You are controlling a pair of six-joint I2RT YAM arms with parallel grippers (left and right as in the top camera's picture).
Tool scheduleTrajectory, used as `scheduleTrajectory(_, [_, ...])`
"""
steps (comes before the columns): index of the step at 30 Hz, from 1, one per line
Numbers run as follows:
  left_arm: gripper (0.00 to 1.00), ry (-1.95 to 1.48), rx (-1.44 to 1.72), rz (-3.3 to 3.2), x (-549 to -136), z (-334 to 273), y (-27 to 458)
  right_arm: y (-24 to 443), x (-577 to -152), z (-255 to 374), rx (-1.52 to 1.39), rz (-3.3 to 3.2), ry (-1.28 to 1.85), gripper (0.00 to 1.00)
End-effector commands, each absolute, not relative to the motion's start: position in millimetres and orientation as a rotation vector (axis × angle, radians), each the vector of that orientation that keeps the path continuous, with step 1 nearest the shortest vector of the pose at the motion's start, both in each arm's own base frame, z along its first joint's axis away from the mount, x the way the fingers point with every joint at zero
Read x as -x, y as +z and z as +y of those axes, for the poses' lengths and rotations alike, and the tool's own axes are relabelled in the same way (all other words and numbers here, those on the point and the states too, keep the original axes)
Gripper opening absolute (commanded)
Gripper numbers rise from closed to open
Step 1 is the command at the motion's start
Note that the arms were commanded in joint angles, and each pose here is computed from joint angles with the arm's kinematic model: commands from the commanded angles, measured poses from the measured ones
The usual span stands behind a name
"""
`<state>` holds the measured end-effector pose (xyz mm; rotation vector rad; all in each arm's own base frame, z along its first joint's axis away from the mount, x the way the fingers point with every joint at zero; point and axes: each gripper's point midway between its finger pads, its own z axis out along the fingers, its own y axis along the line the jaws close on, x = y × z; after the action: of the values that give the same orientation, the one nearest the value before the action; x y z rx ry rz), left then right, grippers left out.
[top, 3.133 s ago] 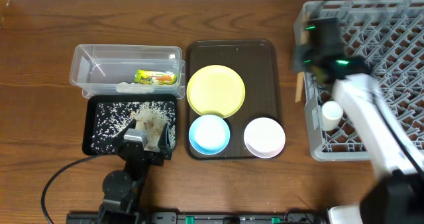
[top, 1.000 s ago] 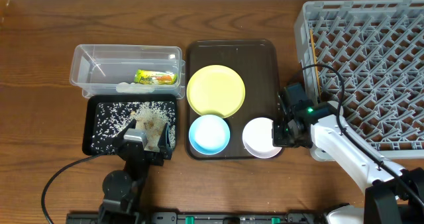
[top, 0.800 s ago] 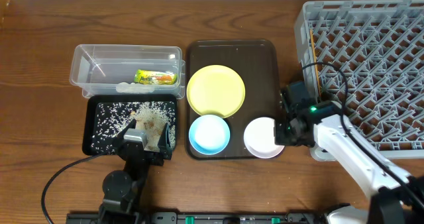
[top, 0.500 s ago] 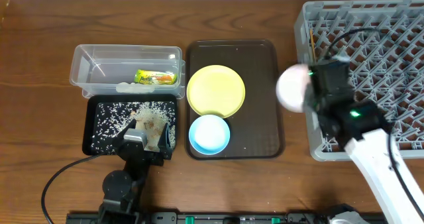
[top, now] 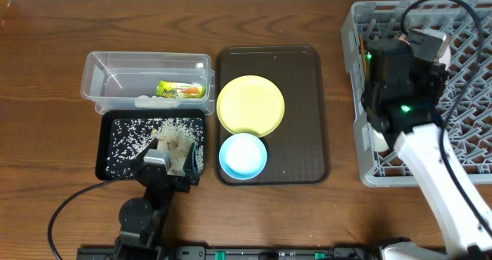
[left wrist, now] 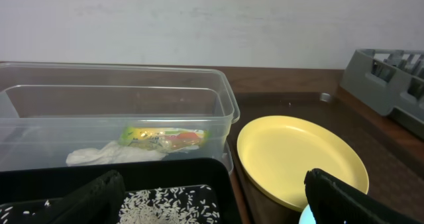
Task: Sort waste into correct bins and load items into the dishwasher rack
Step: 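Place the white bowl upright in the grey rack with the right gripper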
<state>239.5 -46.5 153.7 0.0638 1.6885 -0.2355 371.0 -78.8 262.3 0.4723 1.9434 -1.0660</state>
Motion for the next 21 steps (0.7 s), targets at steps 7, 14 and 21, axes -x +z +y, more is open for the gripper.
scheduleTrajectory(7, [0.89,-0.224,-0.071,1.723,-239.8,-45.8,138.1,201.4,-387.4,-91.9,-0.331,2.083,-1.322,0.01])
scheduleTrajectory(14, [0.89,-0.224,-0.071,1.723,-239.8,-45.8,138.1,164.0,-398.3,-71.4,-0.183,2.172,-1.338,0.01])
scheduleTrajectory(21, [0.89,-0.224,-0.071,1.723,-239.8,-45.8,138.1,153.8,-391.6,-35.5,0.01,2.218,-1.352,0.02])
